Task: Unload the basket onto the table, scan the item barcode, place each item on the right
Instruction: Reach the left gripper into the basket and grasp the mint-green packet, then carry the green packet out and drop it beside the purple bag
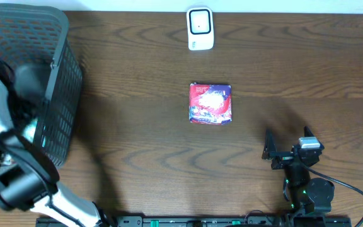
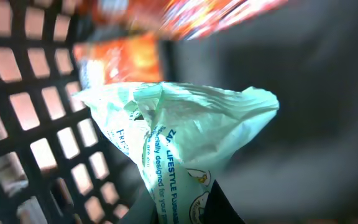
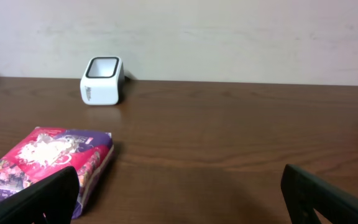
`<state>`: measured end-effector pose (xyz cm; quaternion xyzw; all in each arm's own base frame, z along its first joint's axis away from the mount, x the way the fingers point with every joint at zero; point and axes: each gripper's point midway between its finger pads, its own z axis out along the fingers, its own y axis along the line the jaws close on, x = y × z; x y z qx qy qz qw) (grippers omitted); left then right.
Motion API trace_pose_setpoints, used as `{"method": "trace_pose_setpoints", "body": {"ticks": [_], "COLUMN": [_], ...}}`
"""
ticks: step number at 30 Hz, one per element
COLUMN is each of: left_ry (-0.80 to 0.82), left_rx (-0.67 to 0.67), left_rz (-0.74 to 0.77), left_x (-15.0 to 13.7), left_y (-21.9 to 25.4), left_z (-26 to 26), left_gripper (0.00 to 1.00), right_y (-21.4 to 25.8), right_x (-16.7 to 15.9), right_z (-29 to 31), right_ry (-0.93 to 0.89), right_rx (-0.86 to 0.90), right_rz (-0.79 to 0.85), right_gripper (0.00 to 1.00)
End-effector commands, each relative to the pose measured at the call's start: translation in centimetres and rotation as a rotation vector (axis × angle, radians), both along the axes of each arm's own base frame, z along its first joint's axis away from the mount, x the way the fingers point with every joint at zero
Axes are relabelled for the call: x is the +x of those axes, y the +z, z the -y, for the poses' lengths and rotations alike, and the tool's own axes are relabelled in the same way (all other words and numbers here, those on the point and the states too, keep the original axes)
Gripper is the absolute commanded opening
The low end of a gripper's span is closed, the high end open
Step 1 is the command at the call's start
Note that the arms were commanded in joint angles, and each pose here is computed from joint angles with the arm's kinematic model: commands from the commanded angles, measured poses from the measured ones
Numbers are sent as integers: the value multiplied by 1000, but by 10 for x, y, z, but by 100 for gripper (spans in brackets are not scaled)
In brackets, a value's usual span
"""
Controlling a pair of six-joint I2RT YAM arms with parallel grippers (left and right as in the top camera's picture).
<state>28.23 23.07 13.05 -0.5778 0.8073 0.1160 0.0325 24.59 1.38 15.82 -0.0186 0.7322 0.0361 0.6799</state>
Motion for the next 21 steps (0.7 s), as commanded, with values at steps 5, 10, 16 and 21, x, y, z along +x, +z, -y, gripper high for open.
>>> {"method": "trace_pose_setpoints", "body": {"ticks": [5, 10, 16, 21], "left_ry": [-108, -256, -625, -1194], "left_rx": [150, 212, 103, 76], "left_rz": [669, 989, 1174, 1113], "left_x": [51, 49, 48, 56], "left_y": [176, 269, 317, 301], "left_z": [18, 63, 160, 255], "left_gripper": [7, 7, 7, 8], "right_y": [-2, -2, -2, -2], "right_x": [0, 0, 0, 0], "right_z": [-2, -1, -1, -1], "right_ry": [4, 4, 3, 3], "right_rx": [14, 14, 14, 14], "right_rz": [-6, -6, -6, -6], "right_gripper": [99, 99, 99, 99]}}
